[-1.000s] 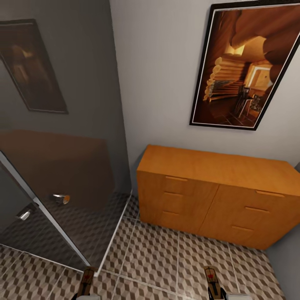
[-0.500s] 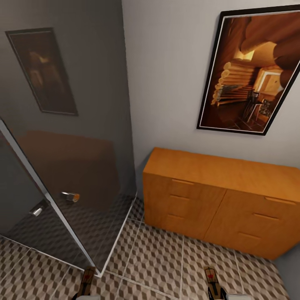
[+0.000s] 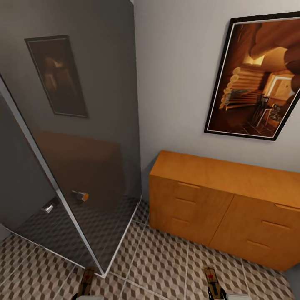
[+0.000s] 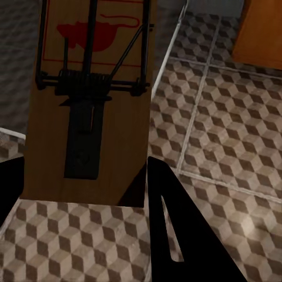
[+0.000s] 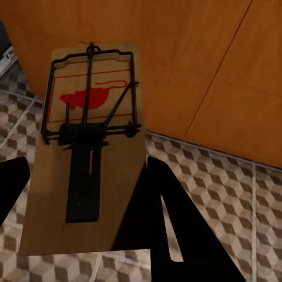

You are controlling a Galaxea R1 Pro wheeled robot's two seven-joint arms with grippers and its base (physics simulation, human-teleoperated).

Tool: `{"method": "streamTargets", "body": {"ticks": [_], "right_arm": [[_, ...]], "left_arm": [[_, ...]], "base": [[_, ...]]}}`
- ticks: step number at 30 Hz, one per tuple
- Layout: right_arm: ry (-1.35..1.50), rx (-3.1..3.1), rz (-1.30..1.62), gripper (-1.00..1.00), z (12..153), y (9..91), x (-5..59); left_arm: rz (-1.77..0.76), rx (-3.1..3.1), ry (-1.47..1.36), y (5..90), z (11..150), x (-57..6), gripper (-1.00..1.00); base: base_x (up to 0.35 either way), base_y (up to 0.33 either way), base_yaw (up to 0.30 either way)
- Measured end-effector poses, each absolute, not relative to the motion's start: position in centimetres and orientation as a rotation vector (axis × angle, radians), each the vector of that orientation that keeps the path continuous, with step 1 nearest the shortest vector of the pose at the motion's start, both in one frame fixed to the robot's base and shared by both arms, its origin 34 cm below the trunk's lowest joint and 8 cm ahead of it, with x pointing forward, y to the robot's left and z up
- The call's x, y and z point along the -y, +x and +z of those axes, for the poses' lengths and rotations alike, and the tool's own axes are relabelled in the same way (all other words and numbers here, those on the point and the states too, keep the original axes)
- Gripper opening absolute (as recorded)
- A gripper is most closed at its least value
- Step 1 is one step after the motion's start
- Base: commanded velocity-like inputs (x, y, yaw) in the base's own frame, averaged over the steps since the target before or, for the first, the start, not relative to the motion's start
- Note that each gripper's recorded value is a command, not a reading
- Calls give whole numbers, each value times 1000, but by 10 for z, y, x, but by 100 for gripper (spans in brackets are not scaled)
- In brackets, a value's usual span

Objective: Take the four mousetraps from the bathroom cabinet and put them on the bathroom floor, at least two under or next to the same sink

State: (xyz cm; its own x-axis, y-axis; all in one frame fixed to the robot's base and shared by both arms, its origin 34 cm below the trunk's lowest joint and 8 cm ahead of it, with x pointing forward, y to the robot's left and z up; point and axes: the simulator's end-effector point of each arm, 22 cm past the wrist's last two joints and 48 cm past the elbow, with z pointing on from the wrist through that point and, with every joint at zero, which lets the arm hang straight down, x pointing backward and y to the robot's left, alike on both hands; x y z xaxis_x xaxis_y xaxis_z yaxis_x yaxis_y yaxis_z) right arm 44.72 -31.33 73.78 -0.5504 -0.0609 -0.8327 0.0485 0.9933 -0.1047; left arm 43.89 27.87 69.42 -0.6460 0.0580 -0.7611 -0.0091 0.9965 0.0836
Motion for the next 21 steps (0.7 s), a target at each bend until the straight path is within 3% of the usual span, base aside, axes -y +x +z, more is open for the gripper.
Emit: {"method": "streamTargets", "body": {"ticks": [16,21], "right_arm": [[-8,-2135,-141,-100,742,451,313],[-6,-2135,-143,-100,742,451,314]], "left_arm": [[99,-2258,33,443,699,-278,-100],[98,-2258,32,443,699,-278,-100]], "base": [[0,0,74],[0,0,213]]}}
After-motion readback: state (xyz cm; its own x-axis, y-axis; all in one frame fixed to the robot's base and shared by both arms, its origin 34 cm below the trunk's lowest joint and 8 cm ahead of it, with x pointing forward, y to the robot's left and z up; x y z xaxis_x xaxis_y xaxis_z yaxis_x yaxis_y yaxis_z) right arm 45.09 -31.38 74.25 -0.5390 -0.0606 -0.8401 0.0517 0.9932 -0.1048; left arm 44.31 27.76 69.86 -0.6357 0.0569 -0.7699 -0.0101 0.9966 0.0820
